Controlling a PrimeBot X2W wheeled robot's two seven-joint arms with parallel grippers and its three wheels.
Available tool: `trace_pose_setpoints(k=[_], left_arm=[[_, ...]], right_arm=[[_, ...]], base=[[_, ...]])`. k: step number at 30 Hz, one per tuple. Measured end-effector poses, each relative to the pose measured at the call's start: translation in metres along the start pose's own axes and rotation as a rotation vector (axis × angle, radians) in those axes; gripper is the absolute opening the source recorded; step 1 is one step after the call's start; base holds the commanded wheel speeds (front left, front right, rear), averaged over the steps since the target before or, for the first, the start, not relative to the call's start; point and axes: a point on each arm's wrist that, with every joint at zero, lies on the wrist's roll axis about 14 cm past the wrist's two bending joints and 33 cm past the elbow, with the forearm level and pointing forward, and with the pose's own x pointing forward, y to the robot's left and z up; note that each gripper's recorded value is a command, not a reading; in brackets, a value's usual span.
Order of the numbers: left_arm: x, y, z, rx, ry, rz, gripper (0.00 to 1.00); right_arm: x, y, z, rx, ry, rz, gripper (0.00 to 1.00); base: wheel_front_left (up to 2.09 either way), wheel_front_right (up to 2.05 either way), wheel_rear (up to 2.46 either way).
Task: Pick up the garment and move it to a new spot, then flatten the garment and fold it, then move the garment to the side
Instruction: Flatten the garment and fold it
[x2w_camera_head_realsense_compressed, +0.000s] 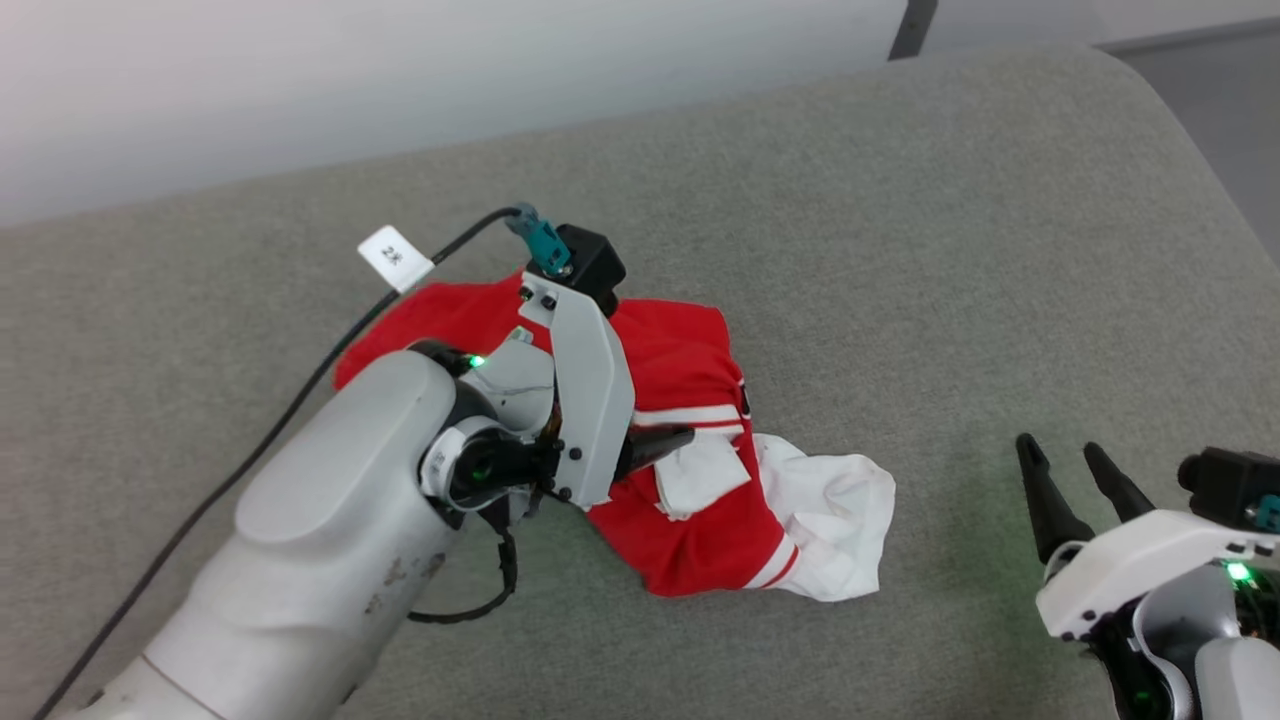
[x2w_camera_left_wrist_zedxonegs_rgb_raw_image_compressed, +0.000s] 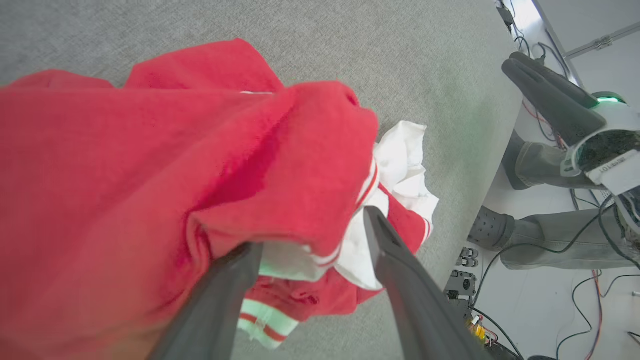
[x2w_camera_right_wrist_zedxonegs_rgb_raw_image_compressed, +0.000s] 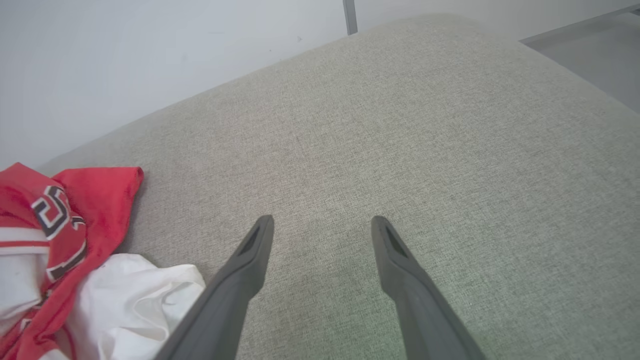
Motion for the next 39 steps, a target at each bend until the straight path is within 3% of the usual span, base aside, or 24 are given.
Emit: trace_pose_setpoints(k=[5,16,31,32,33,34,35,39], left_arm=[[-0.018,-0.011,0.002,0.019,-0.002,0.006,1.00],[-0.022,-0.040,-0.029,-0.053,0.058,-0.051,1.00],[0.000,-0.006,-0.035,-0.139,0.045,-0.004,1.00],[0.001,-0.005,-0.036,-0.145,0.048,-0.004,0.55],[0.003,-0.005,-0.037,-0.151,0.051,-0.006,0.47],[0.004,-0.005,-0.037,-0.155,0.049,-0.006,0.47],[0.005,-0.005,-0.037,-0.162,0.047,-0.010,0.00],[0.005,-0.006,-0.041,-0.180,0.071,-0.020,0.00]], right_arm=[[-0.005,0.000,0.002,-0.002,-0.011,0.001,1.00],[-0.009,0.005,0.010,-0.012,-0.034,0.018,1.00],[-0.011,-0.010,0.002,-0.004,-0.015,-0.026,1.00],[-0.011,-0.010,0.001,-0.004,-0.013,-0.028,1.00],[-0.011,-0.010,0.001,-0.004,-0.012,-0.029,1.00],[-0.011,-0.010,0.001,-0.004,-0.012,-0.029,1.00],[-0.010,-0.010,0.000,-0.004,-0.011,-0.029,1.00],[-0.009,-0.009,-0.001,-0.004,-0.010,-0.026,1.00]], base=[[0.00,0.00,0.00],[0.00,0.00,0.00],[0.00,0.00,0.00],[0.00,0.00,0.00],[0.00,0.00,0.00],[0.00,0.00,0.00],[0.00,0.00,0.00],[0.00,0.00,0.00]])
